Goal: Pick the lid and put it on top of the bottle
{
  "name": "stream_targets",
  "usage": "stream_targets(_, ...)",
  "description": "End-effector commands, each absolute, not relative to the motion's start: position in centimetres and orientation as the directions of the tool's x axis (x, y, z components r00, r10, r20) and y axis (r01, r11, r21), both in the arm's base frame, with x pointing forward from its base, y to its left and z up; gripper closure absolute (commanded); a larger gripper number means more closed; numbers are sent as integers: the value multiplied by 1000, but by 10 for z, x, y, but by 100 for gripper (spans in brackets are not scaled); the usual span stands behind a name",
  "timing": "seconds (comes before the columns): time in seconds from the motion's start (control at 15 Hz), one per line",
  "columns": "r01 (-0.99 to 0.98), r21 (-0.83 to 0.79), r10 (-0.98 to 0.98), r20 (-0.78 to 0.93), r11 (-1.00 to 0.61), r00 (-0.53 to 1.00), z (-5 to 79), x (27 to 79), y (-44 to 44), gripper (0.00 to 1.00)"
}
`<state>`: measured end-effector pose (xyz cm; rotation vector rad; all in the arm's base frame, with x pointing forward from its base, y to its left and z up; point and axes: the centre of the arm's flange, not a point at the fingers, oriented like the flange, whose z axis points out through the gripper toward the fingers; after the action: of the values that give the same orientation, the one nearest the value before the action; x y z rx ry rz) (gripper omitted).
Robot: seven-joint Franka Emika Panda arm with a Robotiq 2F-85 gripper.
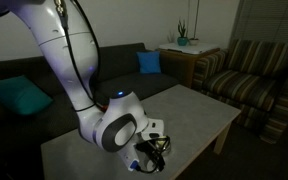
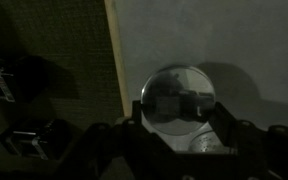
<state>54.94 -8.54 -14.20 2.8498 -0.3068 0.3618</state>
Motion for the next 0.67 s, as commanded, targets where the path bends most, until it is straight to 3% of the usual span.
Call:
stream_targets(0.0,-211,235,-144,274,-949,951,-118,529,-82,57)
stream_targets(0.07,-229,222,-165,276,-948,947,-135,544,-84,32)
stream_targets(0.33,-224,226,-159,274,-948,948,-133,540,-83,32)
stream_targets(0.4,-224,226,-159,274,-948,948,-133,540,-83,57)
stream_targets(0.6,-240,229,-169,289,-943,942,-134,535,-79,57)
